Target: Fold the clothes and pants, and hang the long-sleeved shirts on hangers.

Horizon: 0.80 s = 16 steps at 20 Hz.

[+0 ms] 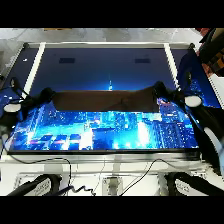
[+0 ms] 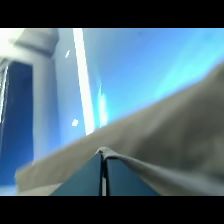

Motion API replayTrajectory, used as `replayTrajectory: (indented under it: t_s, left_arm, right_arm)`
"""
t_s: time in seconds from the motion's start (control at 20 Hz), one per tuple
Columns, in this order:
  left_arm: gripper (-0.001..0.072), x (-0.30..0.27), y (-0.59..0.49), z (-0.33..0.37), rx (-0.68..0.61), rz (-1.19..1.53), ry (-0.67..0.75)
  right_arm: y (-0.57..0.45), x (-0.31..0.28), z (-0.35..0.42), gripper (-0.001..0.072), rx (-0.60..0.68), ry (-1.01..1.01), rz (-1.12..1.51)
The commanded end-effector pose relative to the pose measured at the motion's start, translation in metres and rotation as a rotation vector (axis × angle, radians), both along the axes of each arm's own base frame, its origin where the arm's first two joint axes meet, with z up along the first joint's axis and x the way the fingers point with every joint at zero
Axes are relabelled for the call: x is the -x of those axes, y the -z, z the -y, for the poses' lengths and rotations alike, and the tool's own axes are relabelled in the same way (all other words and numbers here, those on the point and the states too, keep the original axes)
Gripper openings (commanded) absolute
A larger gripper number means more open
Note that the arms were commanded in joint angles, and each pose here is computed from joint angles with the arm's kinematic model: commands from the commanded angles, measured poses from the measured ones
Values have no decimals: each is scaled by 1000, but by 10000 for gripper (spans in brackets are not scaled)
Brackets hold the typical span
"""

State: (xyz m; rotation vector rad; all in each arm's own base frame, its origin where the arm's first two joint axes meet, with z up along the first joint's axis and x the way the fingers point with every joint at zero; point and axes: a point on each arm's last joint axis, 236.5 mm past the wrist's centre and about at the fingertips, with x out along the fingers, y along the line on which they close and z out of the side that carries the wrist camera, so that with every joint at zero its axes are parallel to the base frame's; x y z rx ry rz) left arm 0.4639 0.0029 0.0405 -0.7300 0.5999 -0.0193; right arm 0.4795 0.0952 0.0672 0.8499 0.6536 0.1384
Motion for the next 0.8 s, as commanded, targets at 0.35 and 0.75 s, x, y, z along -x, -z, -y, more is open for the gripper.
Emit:
replayTrajectory:
  t_s: [0.35, 0.75]
  left_arm:
    - [714, -63, 63, -3, 49, -115, 40]
    - [710, 28, 122, -35, 105, -441, 263]
  right_arm:
    - [79, -82, 26, 619, 76, 20, -99]
    - [110, -21, 27, 614, 136, -266, -312]
